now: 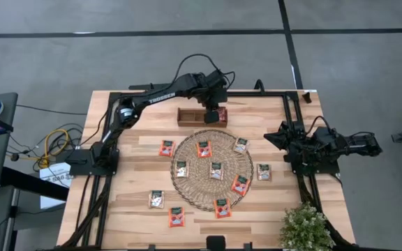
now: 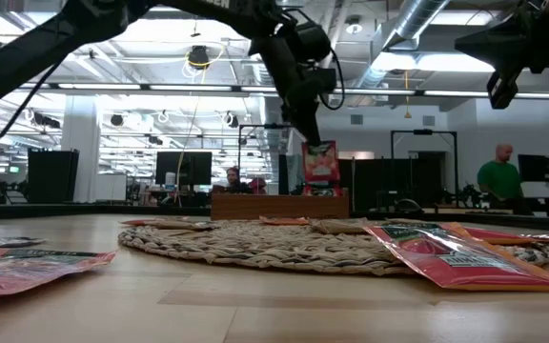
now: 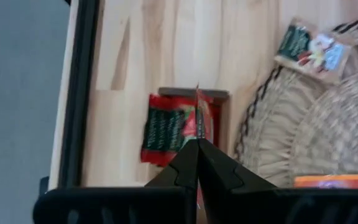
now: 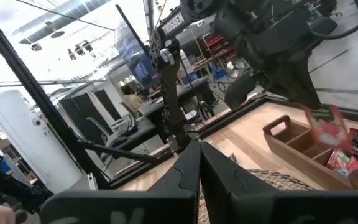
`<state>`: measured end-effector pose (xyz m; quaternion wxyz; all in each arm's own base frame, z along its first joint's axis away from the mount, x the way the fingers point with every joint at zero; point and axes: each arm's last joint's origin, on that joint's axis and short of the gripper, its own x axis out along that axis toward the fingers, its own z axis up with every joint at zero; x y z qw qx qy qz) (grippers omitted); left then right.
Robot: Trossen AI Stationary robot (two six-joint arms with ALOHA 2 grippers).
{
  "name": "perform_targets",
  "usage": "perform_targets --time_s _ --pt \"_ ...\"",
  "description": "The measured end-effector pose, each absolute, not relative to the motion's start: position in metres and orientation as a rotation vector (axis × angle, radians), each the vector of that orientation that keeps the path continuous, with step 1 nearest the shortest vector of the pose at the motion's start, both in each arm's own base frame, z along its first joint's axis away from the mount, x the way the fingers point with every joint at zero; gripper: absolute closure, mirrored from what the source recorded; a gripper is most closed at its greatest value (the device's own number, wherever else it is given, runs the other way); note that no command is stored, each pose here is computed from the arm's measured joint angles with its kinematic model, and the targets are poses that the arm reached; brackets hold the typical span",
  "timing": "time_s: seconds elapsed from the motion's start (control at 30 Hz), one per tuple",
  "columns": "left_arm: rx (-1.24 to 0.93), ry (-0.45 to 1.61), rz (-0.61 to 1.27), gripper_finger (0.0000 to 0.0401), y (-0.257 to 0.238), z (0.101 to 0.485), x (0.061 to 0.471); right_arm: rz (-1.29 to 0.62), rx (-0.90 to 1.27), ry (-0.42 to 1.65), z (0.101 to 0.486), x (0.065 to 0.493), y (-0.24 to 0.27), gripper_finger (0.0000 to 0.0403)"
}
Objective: Pick & Place Tea
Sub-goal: Put the red tea bag into the right section of the brown wooden organizer
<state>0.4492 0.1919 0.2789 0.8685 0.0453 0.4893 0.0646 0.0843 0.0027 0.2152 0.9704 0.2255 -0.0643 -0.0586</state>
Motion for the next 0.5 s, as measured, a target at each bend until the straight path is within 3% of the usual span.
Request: perform_targets --time_s 0.5 --pt "0.077 1.003 0.058 0.0401 0.204 0.265 0.452 -0.118 0.456 -0.13 0.215 0.084 0.003 0.0402"
